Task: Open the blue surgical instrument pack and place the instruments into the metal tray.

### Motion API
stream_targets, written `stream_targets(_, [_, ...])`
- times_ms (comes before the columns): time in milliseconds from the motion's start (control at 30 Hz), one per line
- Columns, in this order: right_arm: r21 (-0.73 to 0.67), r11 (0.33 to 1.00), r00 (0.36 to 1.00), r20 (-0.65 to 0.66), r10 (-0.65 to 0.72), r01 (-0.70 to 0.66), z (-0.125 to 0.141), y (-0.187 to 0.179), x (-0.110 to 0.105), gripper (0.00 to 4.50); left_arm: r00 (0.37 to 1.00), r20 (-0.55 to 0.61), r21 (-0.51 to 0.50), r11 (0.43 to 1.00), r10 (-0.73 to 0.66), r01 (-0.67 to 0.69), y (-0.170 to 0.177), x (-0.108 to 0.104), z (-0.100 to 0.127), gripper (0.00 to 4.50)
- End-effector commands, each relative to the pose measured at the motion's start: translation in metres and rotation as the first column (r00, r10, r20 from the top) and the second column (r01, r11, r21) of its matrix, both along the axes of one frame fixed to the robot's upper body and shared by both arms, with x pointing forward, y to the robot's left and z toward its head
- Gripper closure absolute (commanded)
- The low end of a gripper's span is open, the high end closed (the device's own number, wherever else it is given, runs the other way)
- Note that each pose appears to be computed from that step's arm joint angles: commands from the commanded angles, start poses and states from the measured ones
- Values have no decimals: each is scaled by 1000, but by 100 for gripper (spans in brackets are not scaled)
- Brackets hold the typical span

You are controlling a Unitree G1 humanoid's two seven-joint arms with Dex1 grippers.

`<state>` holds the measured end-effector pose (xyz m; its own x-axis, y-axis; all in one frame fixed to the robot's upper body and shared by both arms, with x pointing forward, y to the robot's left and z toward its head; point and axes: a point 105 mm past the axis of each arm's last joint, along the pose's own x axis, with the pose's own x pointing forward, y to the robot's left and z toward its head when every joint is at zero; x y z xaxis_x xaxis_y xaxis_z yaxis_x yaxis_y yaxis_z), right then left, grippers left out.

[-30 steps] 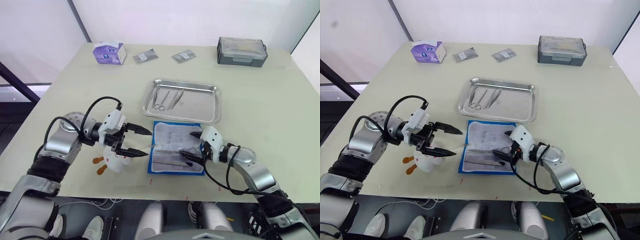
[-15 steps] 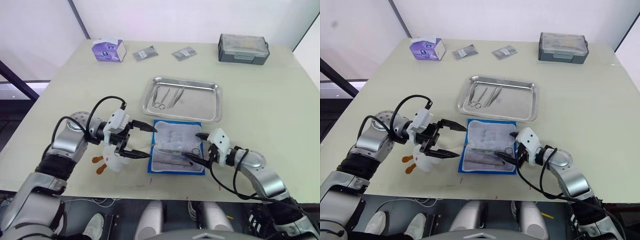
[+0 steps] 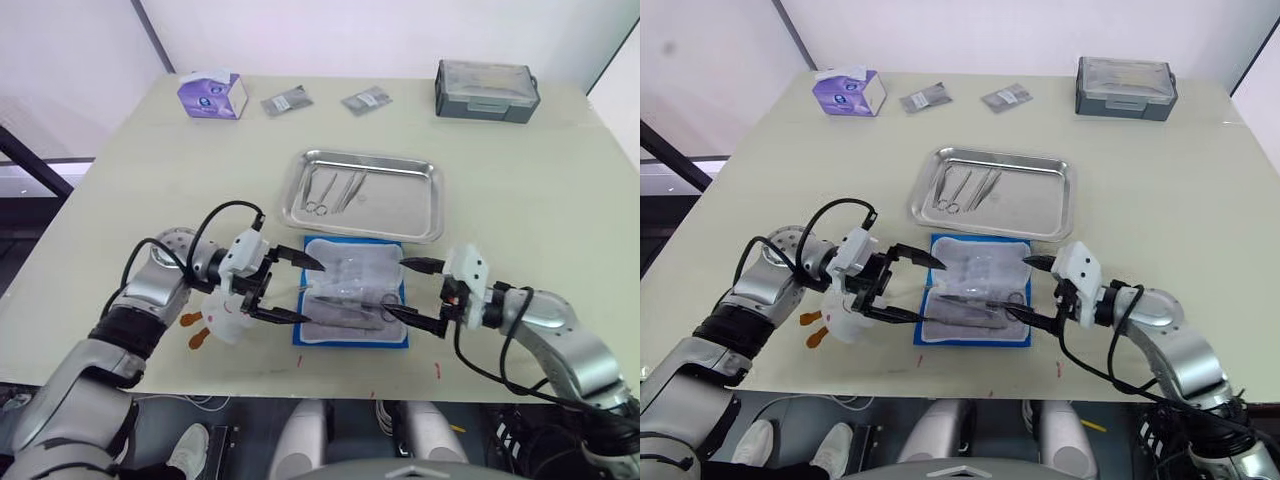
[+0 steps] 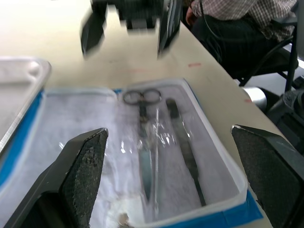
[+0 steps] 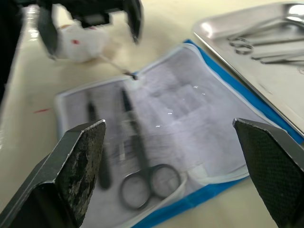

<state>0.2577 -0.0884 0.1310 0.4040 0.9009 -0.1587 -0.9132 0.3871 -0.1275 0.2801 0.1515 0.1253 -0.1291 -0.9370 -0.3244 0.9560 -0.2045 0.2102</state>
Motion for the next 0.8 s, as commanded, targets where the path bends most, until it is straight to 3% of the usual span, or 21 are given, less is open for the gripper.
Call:
stream_targets(33, [-1,1000,999,45,28,-28,18,-5,-9,0,998,22,65,996,-56,55,3,-2,-15,8])
stream_targets(233, [-7,1000,997,72,17,-17,21,-1,-5,0,999,-21,-6,999,-36,36,-10,0,-30,8])
stream_targets(800, [-28,998,993,99,62,-59,24,13,-6,0,994,-106,62,998,1,5,-1,-5,-70,8])
